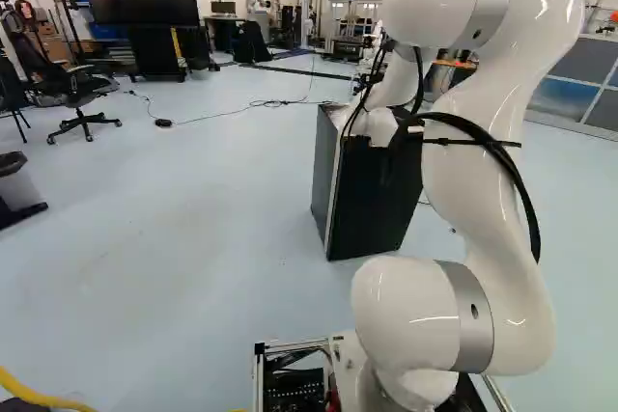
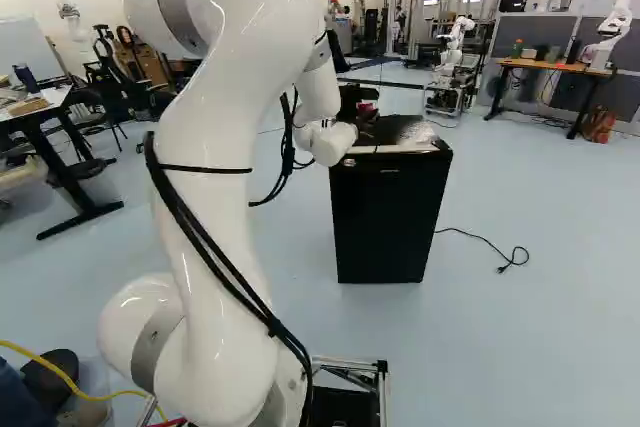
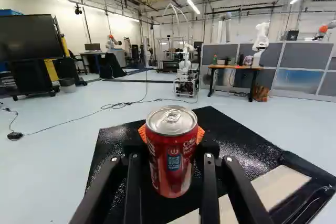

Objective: Grab a drink from the fridge

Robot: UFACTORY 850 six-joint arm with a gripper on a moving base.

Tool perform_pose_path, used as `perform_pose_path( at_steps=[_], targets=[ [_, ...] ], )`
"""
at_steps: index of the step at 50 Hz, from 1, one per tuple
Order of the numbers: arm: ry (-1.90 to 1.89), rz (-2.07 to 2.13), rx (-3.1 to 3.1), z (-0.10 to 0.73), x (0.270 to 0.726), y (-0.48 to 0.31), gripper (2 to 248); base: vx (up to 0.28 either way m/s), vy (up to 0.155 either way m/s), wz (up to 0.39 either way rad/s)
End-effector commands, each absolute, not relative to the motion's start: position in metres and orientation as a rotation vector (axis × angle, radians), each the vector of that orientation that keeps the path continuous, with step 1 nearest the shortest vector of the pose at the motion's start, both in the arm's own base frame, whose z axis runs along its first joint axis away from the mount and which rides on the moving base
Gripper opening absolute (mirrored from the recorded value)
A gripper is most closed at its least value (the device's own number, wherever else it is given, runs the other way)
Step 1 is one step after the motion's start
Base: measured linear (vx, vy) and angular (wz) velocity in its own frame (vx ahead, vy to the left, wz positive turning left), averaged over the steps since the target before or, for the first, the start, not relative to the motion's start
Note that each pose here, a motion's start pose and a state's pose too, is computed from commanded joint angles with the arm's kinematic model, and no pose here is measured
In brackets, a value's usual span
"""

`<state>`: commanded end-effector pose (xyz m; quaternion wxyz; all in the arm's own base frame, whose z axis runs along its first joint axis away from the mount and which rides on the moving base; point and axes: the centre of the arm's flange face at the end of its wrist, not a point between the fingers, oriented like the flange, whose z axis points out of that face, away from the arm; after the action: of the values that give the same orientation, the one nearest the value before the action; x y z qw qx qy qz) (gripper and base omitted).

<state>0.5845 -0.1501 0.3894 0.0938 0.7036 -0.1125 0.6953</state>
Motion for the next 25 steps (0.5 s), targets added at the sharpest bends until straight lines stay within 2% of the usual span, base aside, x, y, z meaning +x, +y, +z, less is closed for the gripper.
perform_pose_path(
  at_steps=[25],
  targets=[
    [-0.302,2.043,2.147,0.398,0.554,-0.125,98,0.000,0.000,0.000]
  ],
)
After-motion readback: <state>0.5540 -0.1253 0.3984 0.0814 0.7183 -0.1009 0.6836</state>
